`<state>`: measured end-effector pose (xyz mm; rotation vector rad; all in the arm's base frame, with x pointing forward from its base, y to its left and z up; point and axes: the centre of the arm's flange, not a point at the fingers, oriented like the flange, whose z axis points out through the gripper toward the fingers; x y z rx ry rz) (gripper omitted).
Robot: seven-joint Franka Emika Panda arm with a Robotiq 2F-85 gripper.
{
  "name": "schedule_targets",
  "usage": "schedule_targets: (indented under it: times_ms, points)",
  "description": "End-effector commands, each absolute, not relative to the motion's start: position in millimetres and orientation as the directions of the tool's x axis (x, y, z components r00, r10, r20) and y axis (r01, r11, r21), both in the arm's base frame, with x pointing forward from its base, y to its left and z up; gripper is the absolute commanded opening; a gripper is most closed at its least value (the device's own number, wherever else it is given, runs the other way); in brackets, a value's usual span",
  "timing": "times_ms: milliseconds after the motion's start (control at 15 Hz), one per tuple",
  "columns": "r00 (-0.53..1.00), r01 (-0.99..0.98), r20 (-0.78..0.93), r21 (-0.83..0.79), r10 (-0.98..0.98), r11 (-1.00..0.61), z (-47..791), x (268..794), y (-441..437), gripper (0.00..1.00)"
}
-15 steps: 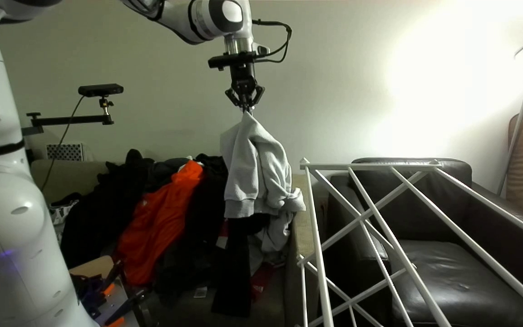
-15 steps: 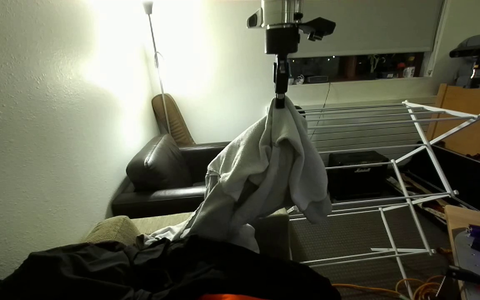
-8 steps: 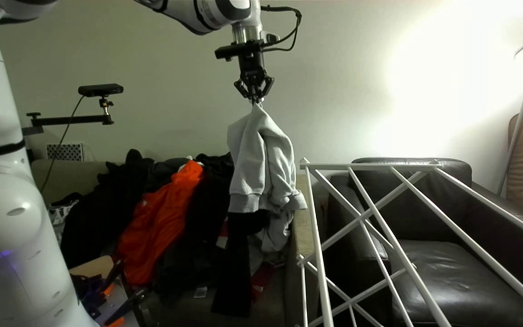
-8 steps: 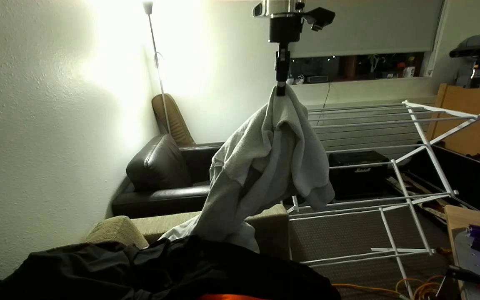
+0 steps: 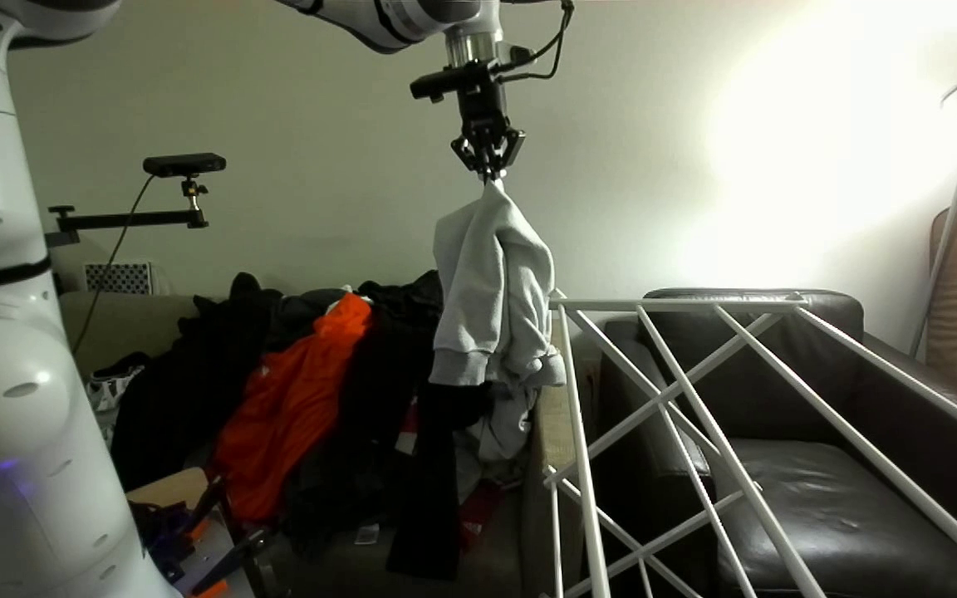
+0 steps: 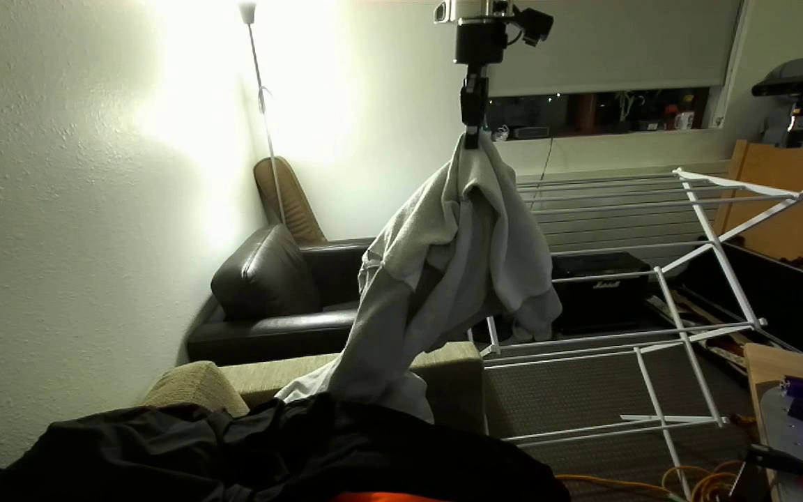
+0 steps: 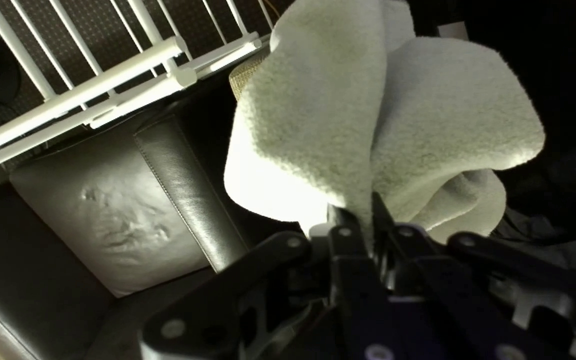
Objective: Put the white jersey on the cloth hanger
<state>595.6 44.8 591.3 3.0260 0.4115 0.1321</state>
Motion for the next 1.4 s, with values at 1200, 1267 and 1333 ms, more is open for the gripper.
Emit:
schedule_targets:
  times_ms: [1200, 1267, 1333]
  points:
    - [0.979, 0.004, 0.205, 0.064, 0.017, -0.998, 695.7, 590.4, 1.1, 0.06]
    - [0.978, -0.006, 0.21, 0.061, 0.007, -0.998, 699.0, 588.7, -0.5, 0.06]
    - [0.976, -0.014, 0.217, 0.059, -0.001, -0.998, 702.5, 586.8, -2.0, 0.05]
